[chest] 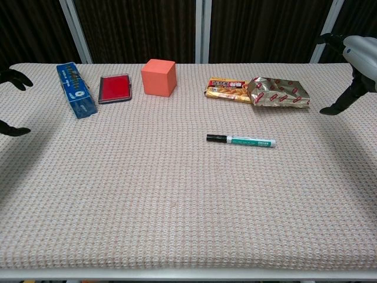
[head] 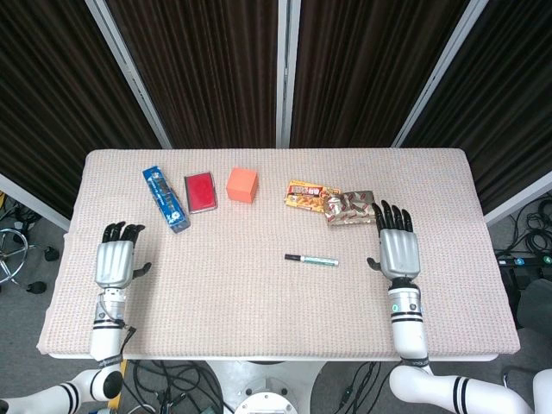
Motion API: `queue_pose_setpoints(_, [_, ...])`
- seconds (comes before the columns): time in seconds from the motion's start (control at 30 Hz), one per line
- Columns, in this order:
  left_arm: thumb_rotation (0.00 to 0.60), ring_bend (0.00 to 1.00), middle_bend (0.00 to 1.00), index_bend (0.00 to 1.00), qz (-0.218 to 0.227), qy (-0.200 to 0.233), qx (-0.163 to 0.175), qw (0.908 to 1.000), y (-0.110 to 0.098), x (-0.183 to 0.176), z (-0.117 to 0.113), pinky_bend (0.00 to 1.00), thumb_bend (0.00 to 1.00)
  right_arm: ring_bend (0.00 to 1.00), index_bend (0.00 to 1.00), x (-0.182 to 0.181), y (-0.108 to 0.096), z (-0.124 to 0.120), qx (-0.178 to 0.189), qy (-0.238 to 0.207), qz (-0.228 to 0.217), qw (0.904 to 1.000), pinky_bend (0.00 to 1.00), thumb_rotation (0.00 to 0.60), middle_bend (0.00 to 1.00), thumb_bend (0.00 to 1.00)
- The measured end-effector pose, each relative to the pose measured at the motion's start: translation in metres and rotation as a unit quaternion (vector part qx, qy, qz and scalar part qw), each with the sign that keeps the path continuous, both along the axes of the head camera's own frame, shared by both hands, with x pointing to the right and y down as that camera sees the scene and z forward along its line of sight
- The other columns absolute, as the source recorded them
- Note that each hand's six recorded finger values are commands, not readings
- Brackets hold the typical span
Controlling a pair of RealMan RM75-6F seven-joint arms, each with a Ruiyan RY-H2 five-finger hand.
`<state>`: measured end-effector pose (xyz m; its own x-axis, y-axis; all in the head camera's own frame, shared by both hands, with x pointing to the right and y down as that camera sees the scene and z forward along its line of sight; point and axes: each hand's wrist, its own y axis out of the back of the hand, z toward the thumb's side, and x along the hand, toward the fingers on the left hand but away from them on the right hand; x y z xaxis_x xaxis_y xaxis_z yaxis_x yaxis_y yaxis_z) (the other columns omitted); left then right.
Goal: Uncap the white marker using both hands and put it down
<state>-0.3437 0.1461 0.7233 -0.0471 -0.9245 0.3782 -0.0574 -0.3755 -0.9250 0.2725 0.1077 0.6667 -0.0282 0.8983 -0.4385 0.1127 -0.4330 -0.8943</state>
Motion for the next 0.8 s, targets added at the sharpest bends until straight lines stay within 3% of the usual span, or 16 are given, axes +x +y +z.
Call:
queue_pose_setpoints(0.33, [0.6, 0.14, 0.24, 0.23, -0.001, 0.028, -0.002, 0.9996, 0.007, 0.007, -0.003, 0.14, 0.12, 0.0, 0.02, -0.019, 0.004, -0.011, 0.003, -0.025, -0.004, 0.9997, 0.02, 0.6, 0.04, 0.0])
queue_pose_setpoints(0.4, [0.6, 0.14, 0.25, 0.23, -0.002, 0.031, -0.003, 0.9995, 0.009, 0.009, -0.004, 0.14, 0.12, 0.01, 0.02, -0.022, 0.004, -0.016, 0.009, -0.031, -0.003, 0.9995, 0.06, 0.6, 0.08, 0.01])
queue_pose_setpoints(0.47, [0.6, 0.14, 0.25, 0.23, -0.001, 0.033, -0.005, 0.9995, 0.01, 0.011, -0.006, 0.14, 0.12, 0.09, 0.04, -0.025, 0.002, -0.02, 0.02, -0.036, 0.002, 0.9991, 0.21, 0.6, 0.13, 0.03])
queue_pose_setpoints(0.63, [0.6, 0.14, 0.25, 0.23, 0.0, 0.026, -0.009, 0.9996, 0.011, 0.009, -0.011, 0.14, 0.12, 0.51, 0.11, -0.035, -0.001, -0.022, 0.031, -0.044, 0.007, 0.9985, 0.73, 0.6, 0.22, 0.04])
queue_pose_setpoints(0.8, [0.6, 0.14, 0.25, 0.23, -0.005, 0.037, -0.029, 0.9989, 0.011, 0.01, -0.01, 0.14, 0.12, 0.66, 0.26, -0.042, -0.013, -0.024, 0.036, -0.041, 0.013, 0.9984, 0.86, 0.6, 0.31, 0.08])
